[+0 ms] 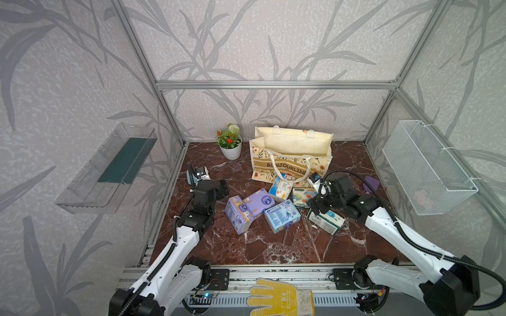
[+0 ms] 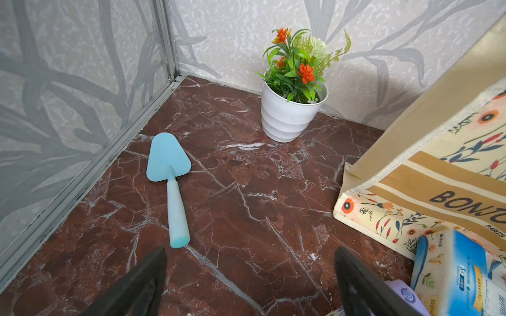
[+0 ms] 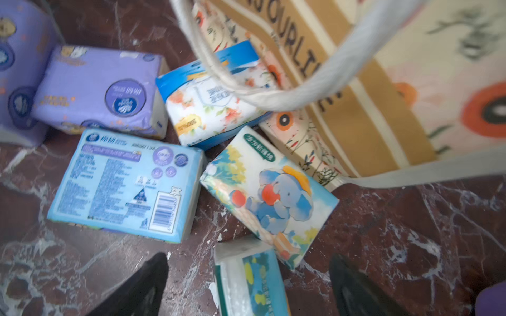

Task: Put tissues into the canvas bag
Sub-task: Pick up the pack of facial tissues from the center of the board.

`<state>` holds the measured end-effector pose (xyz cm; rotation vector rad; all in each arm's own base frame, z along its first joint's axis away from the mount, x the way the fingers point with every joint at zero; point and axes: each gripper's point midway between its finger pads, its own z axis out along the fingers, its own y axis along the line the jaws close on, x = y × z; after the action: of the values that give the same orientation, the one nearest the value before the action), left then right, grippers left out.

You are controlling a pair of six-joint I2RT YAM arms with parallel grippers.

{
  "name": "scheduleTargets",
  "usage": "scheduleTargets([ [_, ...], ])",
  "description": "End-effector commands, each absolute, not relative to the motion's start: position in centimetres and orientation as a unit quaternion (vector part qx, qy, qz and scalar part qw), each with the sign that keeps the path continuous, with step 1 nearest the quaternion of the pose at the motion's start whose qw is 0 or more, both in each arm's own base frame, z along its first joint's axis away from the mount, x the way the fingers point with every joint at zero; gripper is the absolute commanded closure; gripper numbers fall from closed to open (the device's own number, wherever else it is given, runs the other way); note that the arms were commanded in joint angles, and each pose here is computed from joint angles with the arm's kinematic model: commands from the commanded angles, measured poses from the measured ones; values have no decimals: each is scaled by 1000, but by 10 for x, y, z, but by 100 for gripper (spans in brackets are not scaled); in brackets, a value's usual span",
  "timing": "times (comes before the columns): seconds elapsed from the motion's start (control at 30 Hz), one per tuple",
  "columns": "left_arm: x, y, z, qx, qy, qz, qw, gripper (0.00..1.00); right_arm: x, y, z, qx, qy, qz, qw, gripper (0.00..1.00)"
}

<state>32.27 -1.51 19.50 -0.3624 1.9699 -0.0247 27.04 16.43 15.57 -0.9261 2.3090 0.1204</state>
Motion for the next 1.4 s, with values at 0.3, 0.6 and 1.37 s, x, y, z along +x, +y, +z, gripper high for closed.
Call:
scheduleTargets([
  [0.3, 322, -21, 182, -162, 844, -24, 511, 6, 238, 112, 118, -454, 866, -82, 194, 10],
  [0.6, 324, -23, 180, -161, 846, -28, 508, 6, 227, 117, 86, -473, 870, -60, 128, 10],
  [1.37, 333, -28, 181, -144, 855, -25, 497, 6, 219, 117, 39, -477, 878, -34, 36, 24],
])
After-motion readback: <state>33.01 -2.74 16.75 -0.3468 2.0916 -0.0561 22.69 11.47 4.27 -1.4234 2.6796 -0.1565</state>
